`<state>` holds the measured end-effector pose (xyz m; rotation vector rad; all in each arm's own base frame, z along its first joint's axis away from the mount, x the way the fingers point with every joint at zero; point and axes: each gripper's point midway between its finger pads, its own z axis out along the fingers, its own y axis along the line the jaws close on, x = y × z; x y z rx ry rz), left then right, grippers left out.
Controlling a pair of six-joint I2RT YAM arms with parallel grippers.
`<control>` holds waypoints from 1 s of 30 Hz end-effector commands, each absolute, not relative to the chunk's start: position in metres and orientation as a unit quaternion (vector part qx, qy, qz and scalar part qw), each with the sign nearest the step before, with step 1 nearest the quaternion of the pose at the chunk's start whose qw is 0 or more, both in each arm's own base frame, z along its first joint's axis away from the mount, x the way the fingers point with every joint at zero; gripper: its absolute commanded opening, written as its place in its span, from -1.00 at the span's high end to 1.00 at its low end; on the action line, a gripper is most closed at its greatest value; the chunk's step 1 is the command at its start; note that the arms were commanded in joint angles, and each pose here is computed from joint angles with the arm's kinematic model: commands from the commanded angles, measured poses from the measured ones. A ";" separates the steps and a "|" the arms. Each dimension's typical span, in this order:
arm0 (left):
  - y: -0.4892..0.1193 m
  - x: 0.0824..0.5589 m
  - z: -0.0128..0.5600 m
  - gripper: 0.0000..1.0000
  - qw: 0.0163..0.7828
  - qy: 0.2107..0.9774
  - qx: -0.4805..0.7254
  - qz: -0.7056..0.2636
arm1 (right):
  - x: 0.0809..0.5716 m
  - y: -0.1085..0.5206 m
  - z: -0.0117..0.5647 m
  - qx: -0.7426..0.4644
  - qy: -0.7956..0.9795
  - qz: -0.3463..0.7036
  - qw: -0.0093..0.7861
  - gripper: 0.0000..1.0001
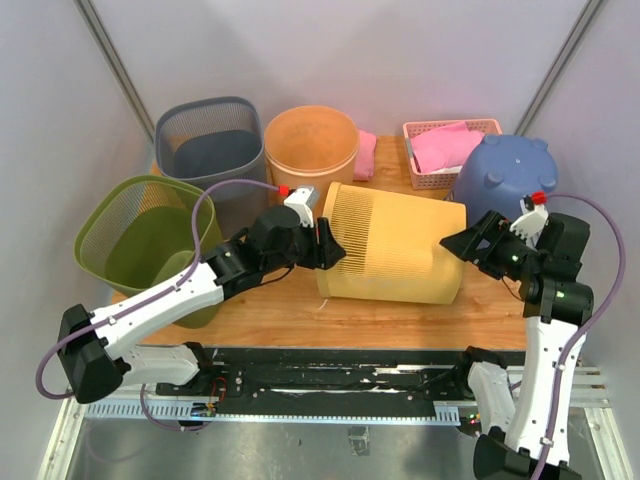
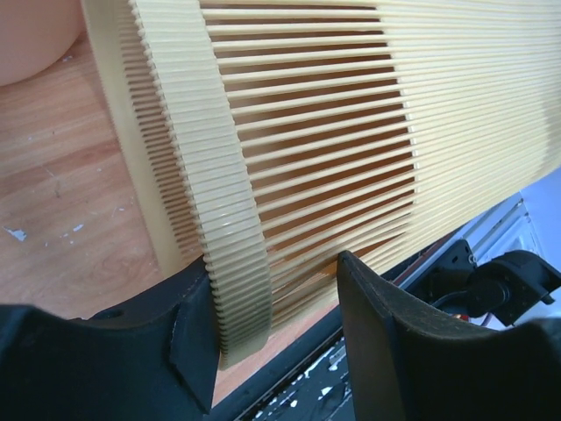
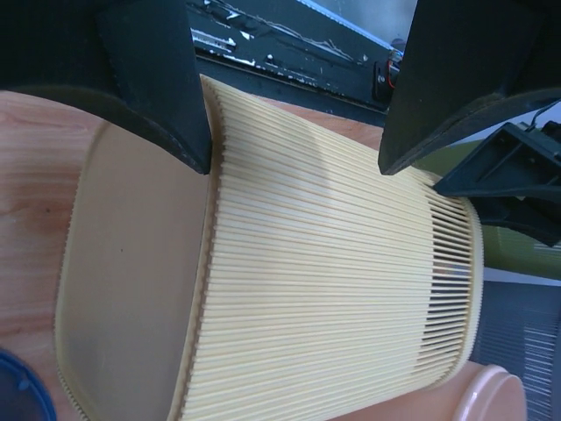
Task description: Turn the large container upside down
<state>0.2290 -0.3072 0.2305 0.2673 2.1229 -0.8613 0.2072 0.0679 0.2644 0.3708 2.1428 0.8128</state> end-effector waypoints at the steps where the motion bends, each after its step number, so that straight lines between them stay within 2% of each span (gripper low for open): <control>1: -0.322 0.226 0.219 -0.07 0.390 0.840 0.129 -0.355 | 0.189 0.102 0.327 0.085 0.800 0.410 0.429 -0.53; 12: -0.342 0.220 0.222 -0.19 0.366 0.830 0.146 -0.394 | 0.170 0.117 0.371 0.036 0.774 0.430 0.464 -0.53; 25: -0.347 0.202 0.193 -0.78 0.315 0.840 0.143 -0.419 | 0.173 0.123 0.380 0.013 0.765 0.436 0.474 -0.54; 28: -0.339 0.197 0.188 -0.97 0.311 0.844 0.143 -0.413 | 0.178 0.128 0.383 0.005 0.758 0.449 0.473 -0.54; 30: -0.334 0.193 0.184 -0.98 0.309 0.847 0.144 -0.407 | 0.182 0.134 0.385 -0.004 0.754 0.455 0.473 -0.54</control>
